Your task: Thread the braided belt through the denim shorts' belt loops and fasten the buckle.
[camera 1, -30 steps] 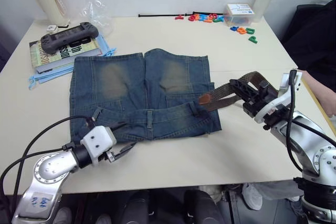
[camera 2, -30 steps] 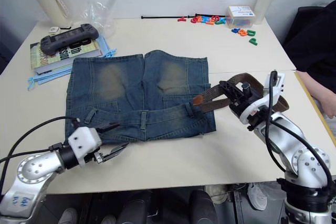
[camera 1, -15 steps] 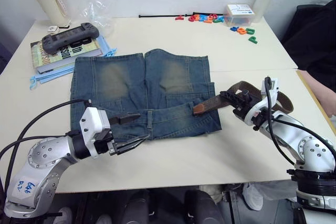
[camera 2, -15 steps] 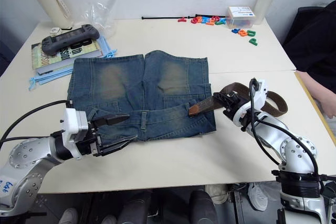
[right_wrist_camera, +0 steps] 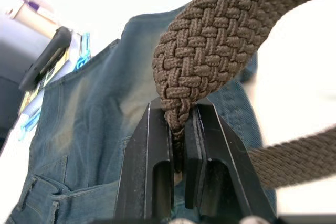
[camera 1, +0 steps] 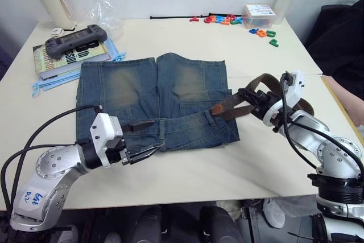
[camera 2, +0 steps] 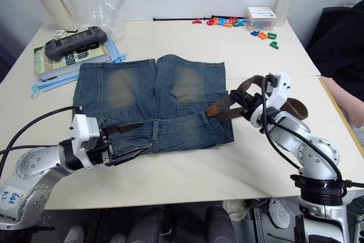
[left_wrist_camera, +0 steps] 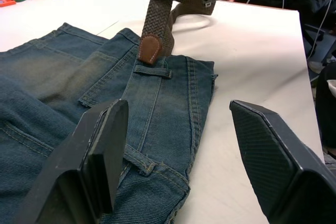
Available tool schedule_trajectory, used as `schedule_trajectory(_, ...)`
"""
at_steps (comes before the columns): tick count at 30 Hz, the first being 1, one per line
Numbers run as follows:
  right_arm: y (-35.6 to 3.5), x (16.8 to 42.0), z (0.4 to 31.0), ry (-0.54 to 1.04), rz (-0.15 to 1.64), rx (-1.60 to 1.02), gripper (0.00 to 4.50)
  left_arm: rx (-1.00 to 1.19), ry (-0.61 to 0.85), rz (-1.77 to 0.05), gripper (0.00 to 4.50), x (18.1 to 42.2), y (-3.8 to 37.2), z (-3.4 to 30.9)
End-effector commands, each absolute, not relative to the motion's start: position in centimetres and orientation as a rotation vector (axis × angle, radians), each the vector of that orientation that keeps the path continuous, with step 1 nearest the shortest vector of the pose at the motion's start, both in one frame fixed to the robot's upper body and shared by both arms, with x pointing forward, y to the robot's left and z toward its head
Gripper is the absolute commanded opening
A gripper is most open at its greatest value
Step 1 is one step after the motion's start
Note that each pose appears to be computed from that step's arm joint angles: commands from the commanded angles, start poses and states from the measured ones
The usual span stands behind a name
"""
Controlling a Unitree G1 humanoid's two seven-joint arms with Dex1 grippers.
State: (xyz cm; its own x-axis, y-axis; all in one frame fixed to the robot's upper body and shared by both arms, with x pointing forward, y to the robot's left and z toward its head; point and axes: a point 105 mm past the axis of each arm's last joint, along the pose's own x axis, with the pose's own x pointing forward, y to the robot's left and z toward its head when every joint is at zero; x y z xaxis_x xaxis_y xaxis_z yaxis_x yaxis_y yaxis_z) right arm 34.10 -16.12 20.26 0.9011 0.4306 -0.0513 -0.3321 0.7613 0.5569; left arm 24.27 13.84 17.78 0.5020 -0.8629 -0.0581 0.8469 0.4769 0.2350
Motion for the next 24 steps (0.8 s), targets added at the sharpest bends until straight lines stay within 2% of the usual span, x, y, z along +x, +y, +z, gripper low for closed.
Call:
schedule_trajectory(1,-15.6,33.3,22.3,0.113,0.410,0.450,0.00,0.274,-0.111,-1.048,3.43,24.1,13.2,18.7)
schedule_trajectory(7,-15.4,33.0,21.8,0.117,0.364,0.373,0.00,0.273,-0.111,-1.046,3.43,24.2,12.9,19.1)
schedule_trajectory(15,-14.6,32.9,19.1,0.194,0.346,0.351,0.00,0.269,-0.108,-1.052,3.43,24.4,12.4,19.5)
schedule_trajectory(24,-14.7,33.1,20.1,0.162,0.353,0.352,0.00,0.265,-0.105,-1.044,3.43,24.4,12.2,19.7)
